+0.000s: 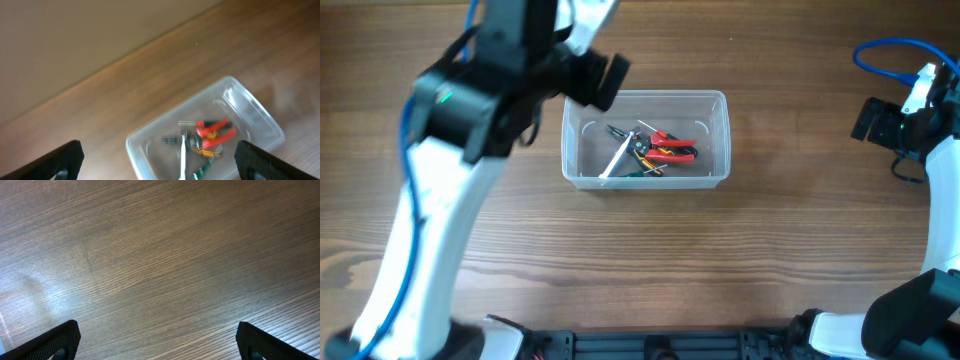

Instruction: Pack container

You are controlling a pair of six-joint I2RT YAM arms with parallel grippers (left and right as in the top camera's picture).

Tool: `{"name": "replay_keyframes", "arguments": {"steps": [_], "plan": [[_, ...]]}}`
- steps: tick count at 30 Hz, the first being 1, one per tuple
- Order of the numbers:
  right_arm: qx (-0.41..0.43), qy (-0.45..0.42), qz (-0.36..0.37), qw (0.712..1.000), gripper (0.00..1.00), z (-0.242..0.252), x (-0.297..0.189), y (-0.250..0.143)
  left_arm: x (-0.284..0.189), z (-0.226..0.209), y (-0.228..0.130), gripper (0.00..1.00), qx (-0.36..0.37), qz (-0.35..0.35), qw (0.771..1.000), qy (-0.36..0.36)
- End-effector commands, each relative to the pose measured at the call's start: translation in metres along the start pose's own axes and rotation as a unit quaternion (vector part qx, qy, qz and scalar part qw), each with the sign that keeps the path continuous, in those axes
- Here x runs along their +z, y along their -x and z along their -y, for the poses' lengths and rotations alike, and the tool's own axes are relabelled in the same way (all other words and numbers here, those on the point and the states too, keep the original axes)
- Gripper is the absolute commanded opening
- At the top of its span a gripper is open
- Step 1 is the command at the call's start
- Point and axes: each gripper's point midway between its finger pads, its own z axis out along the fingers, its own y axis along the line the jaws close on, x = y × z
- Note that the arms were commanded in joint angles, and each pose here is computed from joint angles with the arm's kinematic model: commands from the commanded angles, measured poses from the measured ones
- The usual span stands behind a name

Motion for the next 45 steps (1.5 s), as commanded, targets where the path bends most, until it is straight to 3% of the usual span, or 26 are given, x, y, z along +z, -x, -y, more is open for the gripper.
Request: {"name": "replay_keyframes", "arguments": {"steps": [1,11,18,34,45], "plan": [[0.008,0.002,0.0,1.0,1.0,0.0,0.0,0.0,-0.042,-0.002,-0.023,1.0,-0.05,-0.019,0.999,0.004],[0.008,0.002,0.0,1.0,1.0,0.0,0.0,0.0,-0.092,0.027,-0.106,1.0,-0.163,-0.16,0.973,-0.029],[0.008,0.002,0.0,1.0,1.0,0.0,0.0,0.0,-0.098,0.033,-0.138,1.0,-0.181,-0.183,0.966,-0.026],[0.008,0.002,0.0,1.0,1.0,0.0,0.0,0.0,-0.238,0.05,-0.187,1.0,-0.222,0.067,0.972,-0.026],[0.008,0.002,0.0,1.0,1.0,0.0,0.0,0.0,-0.248,0.053,-0.201,1.0,-0.219,0.073,0.973,-0.028]]}}
